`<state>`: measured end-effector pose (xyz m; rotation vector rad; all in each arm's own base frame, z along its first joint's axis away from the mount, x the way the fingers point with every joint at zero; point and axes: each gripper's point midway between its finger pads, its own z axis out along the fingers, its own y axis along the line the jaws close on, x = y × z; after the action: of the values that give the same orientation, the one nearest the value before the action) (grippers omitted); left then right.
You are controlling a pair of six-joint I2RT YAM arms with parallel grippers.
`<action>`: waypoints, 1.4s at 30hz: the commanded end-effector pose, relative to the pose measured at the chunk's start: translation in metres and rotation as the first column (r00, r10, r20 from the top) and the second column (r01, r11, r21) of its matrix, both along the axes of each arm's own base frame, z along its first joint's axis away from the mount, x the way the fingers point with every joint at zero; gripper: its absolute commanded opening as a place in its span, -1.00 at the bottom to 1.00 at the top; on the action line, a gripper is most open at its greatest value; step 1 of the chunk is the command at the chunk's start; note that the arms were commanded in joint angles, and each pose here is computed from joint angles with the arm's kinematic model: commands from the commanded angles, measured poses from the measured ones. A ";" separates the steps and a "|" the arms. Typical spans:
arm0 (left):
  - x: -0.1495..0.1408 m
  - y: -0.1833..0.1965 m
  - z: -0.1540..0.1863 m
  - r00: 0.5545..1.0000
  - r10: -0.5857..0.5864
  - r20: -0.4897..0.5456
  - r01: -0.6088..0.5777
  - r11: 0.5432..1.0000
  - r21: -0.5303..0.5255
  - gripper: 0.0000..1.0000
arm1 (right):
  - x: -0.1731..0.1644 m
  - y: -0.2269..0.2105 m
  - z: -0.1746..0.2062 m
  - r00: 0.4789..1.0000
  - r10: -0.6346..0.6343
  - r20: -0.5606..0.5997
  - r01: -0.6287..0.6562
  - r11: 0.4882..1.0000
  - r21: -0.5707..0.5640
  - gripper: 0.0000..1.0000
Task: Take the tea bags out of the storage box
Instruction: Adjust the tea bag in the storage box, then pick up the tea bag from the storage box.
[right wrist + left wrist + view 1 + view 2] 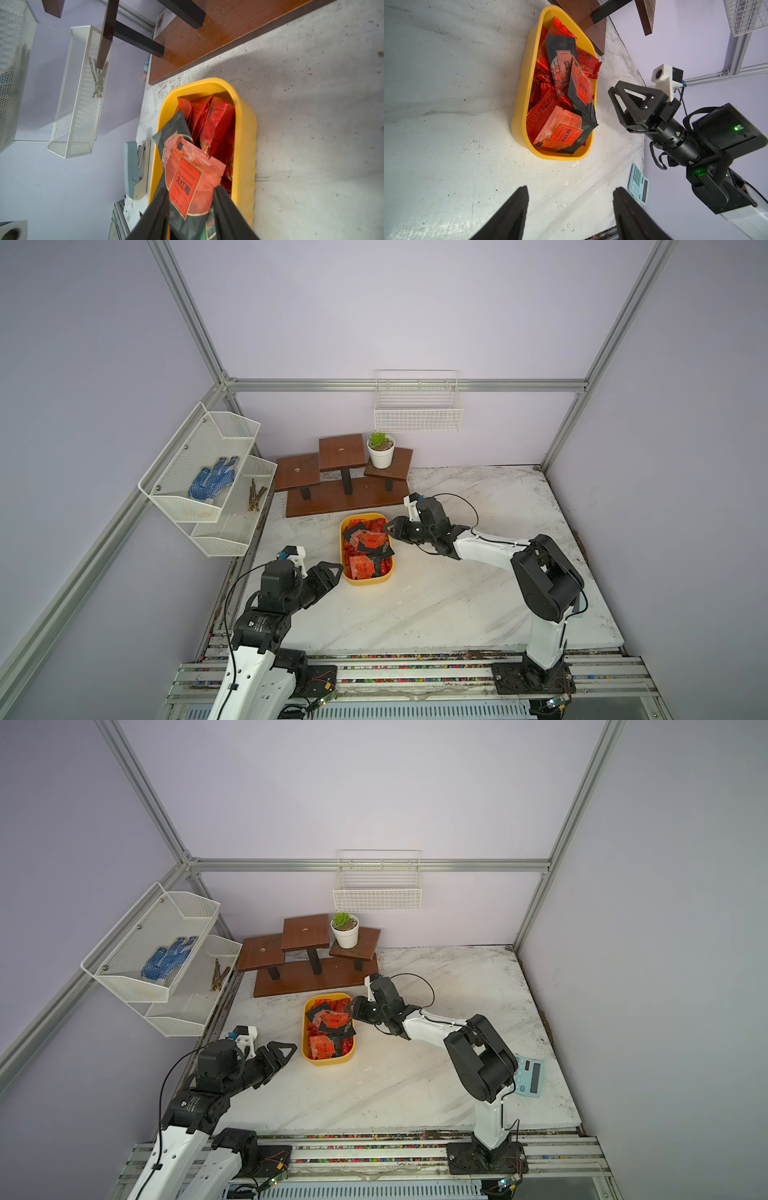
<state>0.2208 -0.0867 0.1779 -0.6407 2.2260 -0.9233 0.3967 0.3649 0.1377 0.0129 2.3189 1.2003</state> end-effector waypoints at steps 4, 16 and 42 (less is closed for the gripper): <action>0.001 -0.003 0.000 1.000 -0.007 0.023 0.008 1.000 -0.016 0.36 | -0.019 0.004 0.015 0.998 0.057 0.005 -0.057 0.998 0.015 -0.22; 0.003 -0.001 0.012 0.999 -0.017 0.050 0.016 1.000 0.012 0.36 | -0.074 0.011 0.014 0.923 0.374 0.094 -0.366 0.926 -0.098 -0.01; -0.001 0.002 0.014 0.999 -0.007 0.041 0.006 1.000 0.025 0.37 | -0.091 0.046 -0.011 0.851 0.522 0.056 -0.507 0.844 -0.175 -0.84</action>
<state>0.2163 -0.0853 0.1717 -0.6532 2.2513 -0.9075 0.3066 0.4072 0.1251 -0.7464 2.3894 1.2179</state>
